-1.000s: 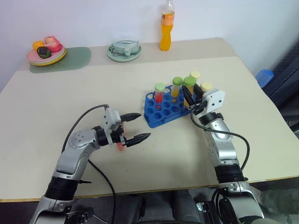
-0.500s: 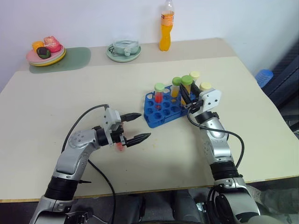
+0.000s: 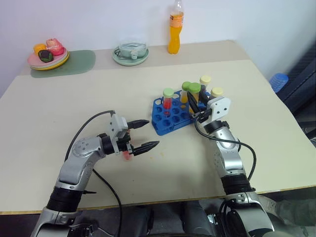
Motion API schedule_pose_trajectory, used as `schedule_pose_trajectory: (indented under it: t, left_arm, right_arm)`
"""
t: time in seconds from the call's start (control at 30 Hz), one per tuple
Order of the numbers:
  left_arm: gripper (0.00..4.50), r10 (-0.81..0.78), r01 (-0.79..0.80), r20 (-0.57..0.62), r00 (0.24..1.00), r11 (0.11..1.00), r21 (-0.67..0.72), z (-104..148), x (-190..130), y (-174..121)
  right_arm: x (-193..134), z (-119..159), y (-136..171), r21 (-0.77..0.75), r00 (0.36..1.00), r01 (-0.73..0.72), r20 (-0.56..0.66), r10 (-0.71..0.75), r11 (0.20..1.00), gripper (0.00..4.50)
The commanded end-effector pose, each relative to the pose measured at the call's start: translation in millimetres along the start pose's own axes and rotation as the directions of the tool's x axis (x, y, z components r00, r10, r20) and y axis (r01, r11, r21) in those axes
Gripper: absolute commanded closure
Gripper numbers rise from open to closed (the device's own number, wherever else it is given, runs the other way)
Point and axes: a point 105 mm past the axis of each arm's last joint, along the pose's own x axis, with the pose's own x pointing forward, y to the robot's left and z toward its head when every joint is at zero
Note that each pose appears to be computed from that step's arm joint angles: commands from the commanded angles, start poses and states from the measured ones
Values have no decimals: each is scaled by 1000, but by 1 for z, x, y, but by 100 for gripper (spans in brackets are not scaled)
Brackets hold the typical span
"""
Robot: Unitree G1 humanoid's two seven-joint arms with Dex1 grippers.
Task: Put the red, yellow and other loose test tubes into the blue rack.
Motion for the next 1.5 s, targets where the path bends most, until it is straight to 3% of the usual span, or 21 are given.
schedule_pose_trajectory:
  t: [0.03, 0.4, 0.57, 0.63, 0.67, 1.0, 1.3, 1.5]
  left_arm:
    - [0, -5, 4, 24, 1000, 999, 41, 12, -3, -1]
    - [0, 11, -11, 22, 1000, 999, 35, 11, -5, -2]
    - [0, 18, -19, 27, 999, 999, 29, 11, -6, -3]
    - [0, 22, -23, 30, 999, 999, 27, 12, -6, -2]
    - [0, 25, -25, 31, 999, 999, 27, 12, -6, -2]
    - [0, 98, -101, 90, 991, 994, 34, 21, -6, 6]
    - [0, 241, -234, 191, 952, 970, -60, 43, -11, 19]
    - [0, 552, -552, 15, 834, 832, 58, 29, -22, 41]
  right_arm:
    - [6, -2, 6, 16, 1000, -9, 2, 9, 1000, 364]
    - [5, -3, 8, 120, 999, -13, 32, 10, 993, 364]
    - [0, -4, 7, 109, 999, -18, 29, 15, 994, 133]
    - [-2, -2, 4, 67, 1000, -15, 27, 13, 998, 21]
    - [-3, -1, 4, 55, 1000, -19, 26, 18, 998, 9]
    - [-22, 8, -10, -44, 998, -60, -10, 60, 997, 9]
    - [-56, 5, -35, -118, 990, -63, -134, 47, 991, 9]
    - [-84, 8, -38, -91, 953, -194, -252, 166, 977, 9]
